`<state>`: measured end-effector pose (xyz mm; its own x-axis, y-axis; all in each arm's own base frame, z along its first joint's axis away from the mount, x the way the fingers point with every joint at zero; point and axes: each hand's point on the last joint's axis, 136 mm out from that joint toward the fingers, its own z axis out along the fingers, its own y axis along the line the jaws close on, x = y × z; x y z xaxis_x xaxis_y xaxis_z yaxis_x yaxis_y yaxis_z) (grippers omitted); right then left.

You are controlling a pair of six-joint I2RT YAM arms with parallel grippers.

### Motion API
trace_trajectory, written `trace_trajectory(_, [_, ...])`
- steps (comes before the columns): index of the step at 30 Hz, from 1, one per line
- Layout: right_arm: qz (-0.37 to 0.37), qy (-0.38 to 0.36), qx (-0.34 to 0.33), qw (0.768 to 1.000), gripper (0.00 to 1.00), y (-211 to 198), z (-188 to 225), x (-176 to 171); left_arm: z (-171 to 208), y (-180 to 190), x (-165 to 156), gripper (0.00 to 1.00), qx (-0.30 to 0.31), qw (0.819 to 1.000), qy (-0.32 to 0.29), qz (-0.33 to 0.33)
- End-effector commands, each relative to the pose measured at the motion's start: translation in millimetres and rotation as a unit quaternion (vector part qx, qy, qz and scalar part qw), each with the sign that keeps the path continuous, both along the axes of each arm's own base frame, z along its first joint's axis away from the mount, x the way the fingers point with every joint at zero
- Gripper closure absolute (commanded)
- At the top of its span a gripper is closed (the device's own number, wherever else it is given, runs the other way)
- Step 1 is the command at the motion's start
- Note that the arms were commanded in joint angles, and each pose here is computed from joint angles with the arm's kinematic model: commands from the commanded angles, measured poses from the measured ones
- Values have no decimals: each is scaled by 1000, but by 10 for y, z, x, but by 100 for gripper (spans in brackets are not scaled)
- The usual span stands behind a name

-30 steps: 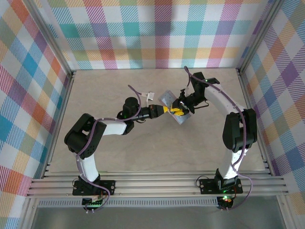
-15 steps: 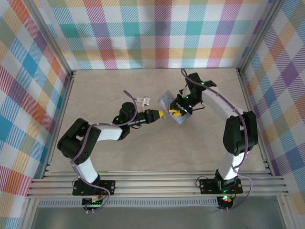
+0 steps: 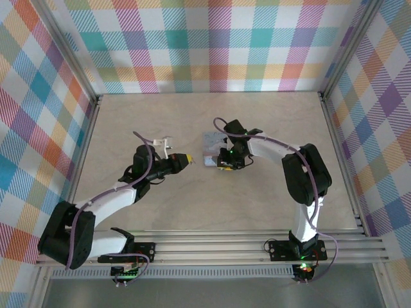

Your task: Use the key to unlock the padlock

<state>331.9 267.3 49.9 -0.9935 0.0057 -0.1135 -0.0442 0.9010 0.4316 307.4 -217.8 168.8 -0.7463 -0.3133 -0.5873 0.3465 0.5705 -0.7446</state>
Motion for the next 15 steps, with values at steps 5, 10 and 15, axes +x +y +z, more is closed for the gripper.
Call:
trace_trajectory(5, [-1,1,45,999,63,196,-170,17,61,17,2,100,20,999,40,-13])
trace_trajectory(10, [-8,-4,76,997,49,189,126,-106,303,-54,131,100,-15,999,42,-14])
trace_trajectory(15, [-40,-39,129,990,48,190,986,-127,676,-119,336,100,-65,997,43,-8])
